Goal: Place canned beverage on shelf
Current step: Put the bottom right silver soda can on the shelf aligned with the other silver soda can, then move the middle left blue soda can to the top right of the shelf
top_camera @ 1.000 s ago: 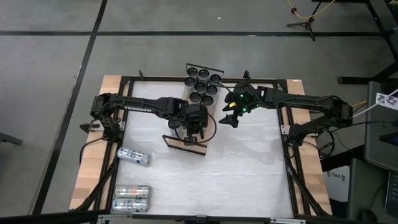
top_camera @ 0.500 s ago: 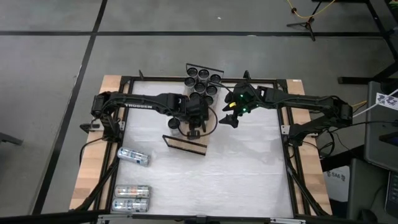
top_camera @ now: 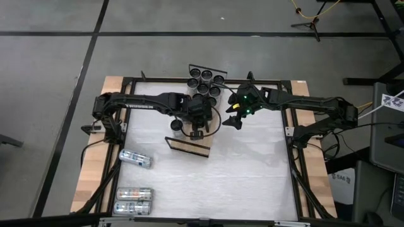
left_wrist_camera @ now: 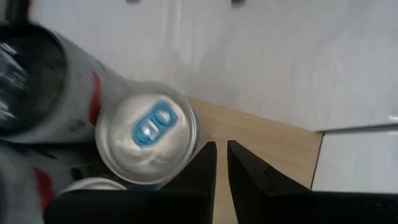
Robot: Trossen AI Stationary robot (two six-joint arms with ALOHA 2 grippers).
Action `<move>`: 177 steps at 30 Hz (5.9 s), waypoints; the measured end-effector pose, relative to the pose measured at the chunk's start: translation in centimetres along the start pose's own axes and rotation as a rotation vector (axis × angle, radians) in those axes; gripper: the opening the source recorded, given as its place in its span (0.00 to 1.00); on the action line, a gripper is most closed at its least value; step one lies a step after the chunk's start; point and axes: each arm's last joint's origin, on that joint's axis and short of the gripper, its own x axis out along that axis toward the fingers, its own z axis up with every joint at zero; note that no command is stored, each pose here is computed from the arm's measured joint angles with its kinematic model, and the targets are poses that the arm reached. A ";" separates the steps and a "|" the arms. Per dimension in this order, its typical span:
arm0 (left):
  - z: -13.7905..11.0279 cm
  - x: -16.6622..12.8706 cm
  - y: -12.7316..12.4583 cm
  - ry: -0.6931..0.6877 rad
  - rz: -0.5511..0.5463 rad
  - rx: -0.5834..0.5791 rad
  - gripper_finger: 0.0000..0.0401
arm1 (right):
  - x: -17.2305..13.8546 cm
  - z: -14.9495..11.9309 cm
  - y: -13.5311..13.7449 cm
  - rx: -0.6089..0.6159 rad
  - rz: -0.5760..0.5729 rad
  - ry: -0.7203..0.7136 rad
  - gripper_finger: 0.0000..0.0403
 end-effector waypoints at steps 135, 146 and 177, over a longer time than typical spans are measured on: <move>-24.6 -4.3 -9.2 0.615 -0.114 -0.195 0.92 | 0.0 -0.1 0.0 0.002 -0.002 0.008 0.96; -25.0 -2.3 -10.9 0.676 -0.078 -0.136 0.92 | 0.0 -0.1 0.0 0.002 -0.002 0.008 0.96; -25.7 1.2 -12.6 0.741 0.017 -0.074 0.74 | 0.0 -0.1 0.0 0.002 -0.002 0.008 0.96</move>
